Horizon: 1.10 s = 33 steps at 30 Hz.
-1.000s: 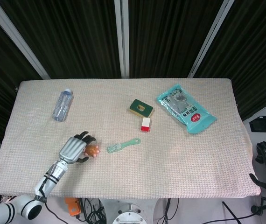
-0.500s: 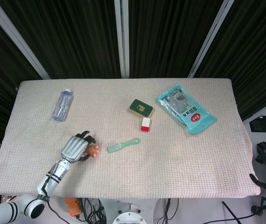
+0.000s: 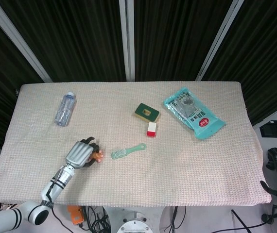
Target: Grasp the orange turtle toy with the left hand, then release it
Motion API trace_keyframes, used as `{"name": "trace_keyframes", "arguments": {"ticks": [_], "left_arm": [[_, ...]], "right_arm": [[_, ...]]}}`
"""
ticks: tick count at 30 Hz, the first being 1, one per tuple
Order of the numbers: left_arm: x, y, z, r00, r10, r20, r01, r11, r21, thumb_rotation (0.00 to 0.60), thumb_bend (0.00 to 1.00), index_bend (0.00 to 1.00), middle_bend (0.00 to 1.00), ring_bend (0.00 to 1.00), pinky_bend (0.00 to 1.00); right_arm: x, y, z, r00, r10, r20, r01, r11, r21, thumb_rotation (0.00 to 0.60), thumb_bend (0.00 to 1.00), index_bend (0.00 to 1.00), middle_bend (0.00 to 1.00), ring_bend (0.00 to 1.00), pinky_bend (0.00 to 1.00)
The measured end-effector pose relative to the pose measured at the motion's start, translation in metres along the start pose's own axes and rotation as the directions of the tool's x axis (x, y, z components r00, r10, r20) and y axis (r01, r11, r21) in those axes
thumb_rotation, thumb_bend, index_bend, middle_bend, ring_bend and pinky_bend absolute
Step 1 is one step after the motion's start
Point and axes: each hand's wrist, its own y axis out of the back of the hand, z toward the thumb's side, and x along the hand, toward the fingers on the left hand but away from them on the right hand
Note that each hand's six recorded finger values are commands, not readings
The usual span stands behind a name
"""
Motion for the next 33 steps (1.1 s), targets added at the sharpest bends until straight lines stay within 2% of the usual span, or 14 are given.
{"name": "trace_keyframes", "arguments": {"ticks": [6, 13, 15, 16, 20, 21, 23, 28, 33], "left_arm": [[0.003, -0.002, -0.002, 1.0, 0.023, -0.021, -0.023, 1.0, 0.008, 0.6, 0.39, 0.67, 0.66, 0.36, 0.48], [0.004, -0.003, -0.005, 0.998, 0.04, -0.043, -0.04, 0.999, 0.015, 0.6, 0.41, 0.71, 0.7, 0.41, 0.51], [0.004, -0.001, -0.005, 0.998, 0.048, -0.042, -0.047, 0.999, 0.016, 0.6, 0.41, 0.66, 0.69, 0.4, 0.5], [0.003, -0.001, -0.004, 0.998, 0.049, -0.04, -0.048, 0.999, 0.018, 0.6, 0.4, 0.6, 0.64, 0.37, 0.5], [0.0, 0.0, -0.003, 0.999, 0.035, -0.023, -0.034, 0.999, 0.016, 0.6, 0.34, 0.35, 0.36, 0.21, 0.43], [-0.002, 0.001, -0.003, 0.999, 0.027, -0.018, -0.027, 1.0, 0.015, 0.6, 0.33, 0.29, 0.31, 0.17, 0.41], [-0.004, 0.003, -0.004, 1.0, 0.018, -0.012, -0.018, 1.0, 0.016, 0.6, 0.32, 0.24, 0.27, 0.14, 0.38], [-0.008, 0.005, -0.006, 1.0, 0.003, -0.015, -0.002, 1.0, 0.018, 0.6, 0.31, 0.24, 0.26, 0.13, 0.38], [-0.008, 0.003, -0.008, 1.0, -0.006, -0.023, 0.006, 1.0, 0.017, 0.6, 0.3, 0.34, 0.36, 0.15, 0.39]], "right_arm": [[0.0, 0.001, -0.001, 1.0, 0.0, 0.001, 0.0, 1.0, 0.0, 0.6, 0.13, 0.0, 0.0, 0.0, 0.0], [0.0, 0.001, 0.0, 1.0, -0.002, -0.001, 0.002, 1.0, 0.0, 0.6, 0.13, 0.0, 0.0, 0.0, 0.0], [0.0, 0.002, 0.0, 1.0, -0.003, -0.001, 0.003, 1.0, 0.0, 0.6, 0.13, 0.0, 0.0, 0.0, 0.0], [0.0, 0.002, 0.0, 1.0, -0.003, -0.001, 0.003, 1.0, 0.0, 0.6, 0.13, 0.0, 0.0, 0.0, 0.0], [0.001, 0.003, 0.001, 1.0, -0.006, -0.001, 0.006, 1.0, 0.0, 0.6, 0.13, 0.0, 0.0, 0.0, 0.0], [0.001, 0.003, 0.001, 1.0, -0.006, -0.002, 0.006, 1.0, 0.0, 0.6, 0.13, 0.0, 0.0, 0.0, 0.0], [0.001, 0.003, 0.001, 1.0, -0.007, -0.002, 0.007, 1.0, -0.001, 0.6, 0.13, 0.0, 0.0, 0.0, 0.0], [0.001, 0.002, 0.001, 1.0, -0.005, -0.002, 0.005, 1.0, -0.002, 0.6, 0.13, 0.0, 0.0, 0.0, 0.0], [0.001, 0.002, 0.002, 1.0, -0.004, -0.003, 0.004, 1.0, -0.001, 0.6, 0.13, 0.0, 0.0, 0.0, 0.0]]}}
